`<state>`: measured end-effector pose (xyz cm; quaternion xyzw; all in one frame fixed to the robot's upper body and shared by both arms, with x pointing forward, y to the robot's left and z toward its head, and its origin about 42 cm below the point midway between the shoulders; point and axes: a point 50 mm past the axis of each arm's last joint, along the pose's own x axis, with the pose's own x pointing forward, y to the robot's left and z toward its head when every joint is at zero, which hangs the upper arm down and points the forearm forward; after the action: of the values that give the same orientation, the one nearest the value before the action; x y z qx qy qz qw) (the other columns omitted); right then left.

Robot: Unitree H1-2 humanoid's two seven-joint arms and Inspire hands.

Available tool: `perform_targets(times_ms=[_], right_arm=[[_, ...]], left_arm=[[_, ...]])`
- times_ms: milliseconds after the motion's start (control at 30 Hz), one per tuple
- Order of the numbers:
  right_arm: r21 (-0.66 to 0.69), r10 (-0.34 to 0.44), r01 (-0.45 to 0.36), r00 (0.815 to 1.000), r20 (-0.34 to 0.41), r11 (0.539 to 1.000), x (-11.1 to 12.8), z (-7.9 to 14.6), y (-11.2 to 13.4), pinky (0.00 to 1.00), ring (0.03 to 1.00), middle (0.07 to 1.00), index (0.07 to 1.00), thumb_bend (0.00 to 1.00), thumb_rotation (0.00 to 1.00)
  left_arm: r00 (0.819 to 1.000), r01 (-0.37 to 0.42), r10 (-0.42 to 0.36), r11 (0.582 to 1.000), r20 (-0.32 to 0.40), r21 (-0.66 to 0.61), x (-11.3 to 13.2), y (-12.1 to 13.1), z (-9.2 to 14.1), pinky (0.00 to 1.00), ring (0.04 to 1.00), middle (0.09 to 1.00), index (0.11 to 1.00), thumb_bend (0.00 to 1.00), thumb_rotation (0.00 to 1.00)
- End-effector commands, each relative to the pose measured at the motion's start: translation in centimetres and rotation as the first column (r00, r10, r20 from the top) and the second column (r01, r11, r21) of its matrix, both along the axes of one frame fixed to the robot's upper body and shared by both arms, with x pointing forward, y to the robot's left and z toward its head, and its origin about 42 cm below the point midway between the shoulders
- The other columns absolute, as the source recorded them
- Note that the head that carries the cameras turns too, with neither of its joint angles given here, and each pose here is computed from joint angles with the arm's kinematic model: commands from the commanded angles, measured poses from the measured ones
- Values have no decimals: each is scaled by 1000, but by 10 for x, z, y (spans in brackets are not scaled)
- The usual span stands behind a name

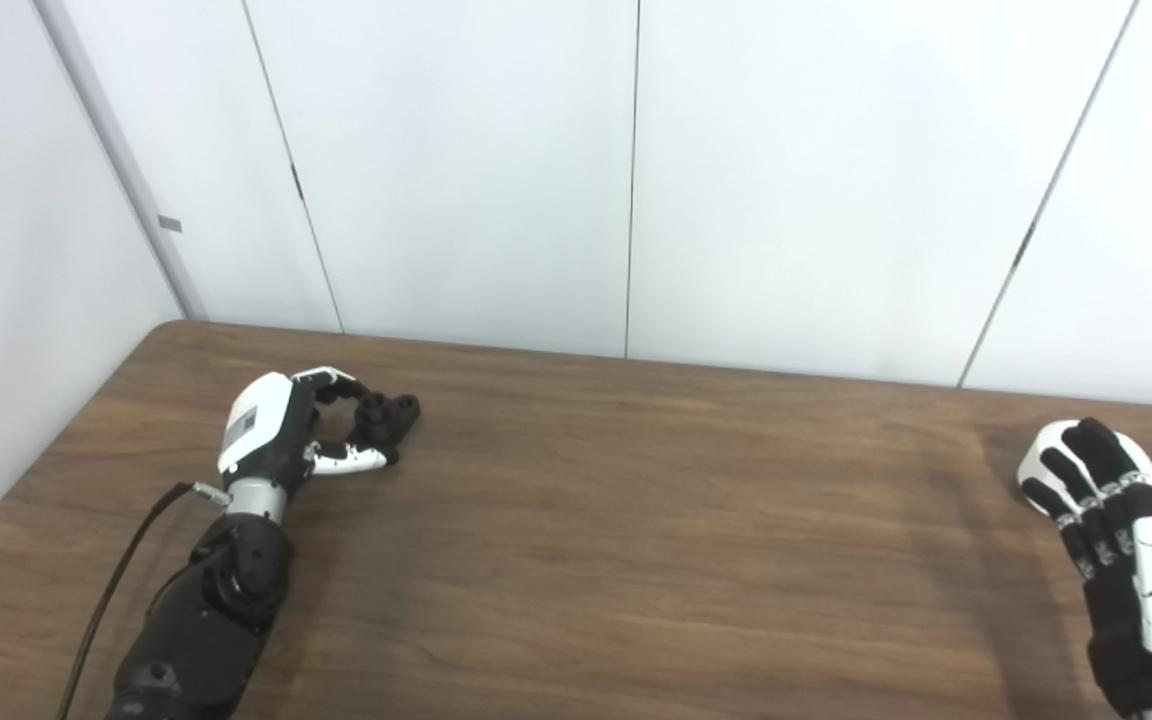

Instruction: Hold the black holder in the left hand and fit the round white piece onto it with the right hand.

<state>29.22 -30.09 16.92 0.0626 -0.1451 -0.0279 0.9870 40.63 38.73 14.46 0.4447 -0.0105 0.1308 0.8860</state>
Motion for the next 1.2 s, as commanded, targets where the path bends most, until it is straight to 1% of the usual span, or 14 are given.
perform_targets(times_ms=[0, 100, 133, 167, 200, 233, 367, 467, 633, 867, 1067, 1167], right_arm=[[-3, 3, -3, 998, 67, 1000, 3, 17, 1, 817, 880, 895, 853, 333, 790], [-5, 2, -2, 998, 69, 1000, 4, 20, 2, 814, 877, 891, 849, 338, 786], [-6, 2, -2, 998, 69, 1000, 4, 20, 2, 814, 878, 890, 848, 342, 787], [-6, 0, 0, 998, 71, 1000, 4, 21, 2, 815, 878, 890, 848, 344, 788], [-5, -1, 2, 997, 71, 1000, 4, 21, 2, 813, 876, 887, 845, 343, 788], [-4, -2, 2, 997, 72, 1000, 4, 22, 2, 810, 875, 886, 843, 339, 788], [-15, -5, 6, 997, 72, 1000, 2, 28, 3, 807, 875, 888, 844, 340, 793], [-29, -12, 14, 997, 74, 999, 0, 32, 4, 814, 876, 884, 842, 358, 799], [-44, -15, 19, 997, 81, 999, -1, 36, 5, 821, 876, 885, 840, 375, 804], [-44, -20, 24, 996, 85, 999, 0, 38, 4, 824, 869, 880, 835, 391, 789], [-36, -17, 20, 996, 87, 999, 1, 39, 4, 854, 882, 890, 845, 379, 799], [-36, -22, 25, 996, 87, 999, 1, 39, 3, 834, 875, 886, 844, 385, 796]], left_arm=[[1000, 3, -4, 1000, 22, 14, 3, 4, 12, 667, 745, 710, 596, 869, 106], [1000, 8, -8, 1000, 27, 16, 2, 3, 12, 663, 749, 705, 564, 857, 100], [1000, 7, -8, 1000, 29, 13, 2, 3, 12, 666, 754, 704, 527, 695, 82], [1000, 7, -7, 1000, 28, 14, 3, 2, 12, 668, 756, 704, 508, 612, 73], [1000, 7, -8, 1000, 28, 19, 3, 1, 13, 672, 761, 702, 496, 560, 66], [1000, 8, -9, 1000, 28, 24, 3, 1, 13, 670, 761, 701, 491, 543, 64], [1000, 11, -12, 999, 23, 33, 4, 0, 15, 664, 757, 698, 484, 525, 58], [999, 25, -26, 999, 25, 43, 4, 0, 15, 657, 751, 690, 482, 524, 55], [999, 36, -37, 998, 19, 42, 1, -1, 12, 676, 753, 680, 482, 524, 52], [999, 40, -42, 998, 20, 56, 3, -4, 8, 662, 734, 669, 481, 524, 55], [999, 33, -34, 999, 16, 42, 4, -4, 10, 673, 744, 679, 481, 524, 54], [999, 32, -32, 999, 18, 37, 3, -4, 11, 681, 749, 678, 481, 524, 54]])
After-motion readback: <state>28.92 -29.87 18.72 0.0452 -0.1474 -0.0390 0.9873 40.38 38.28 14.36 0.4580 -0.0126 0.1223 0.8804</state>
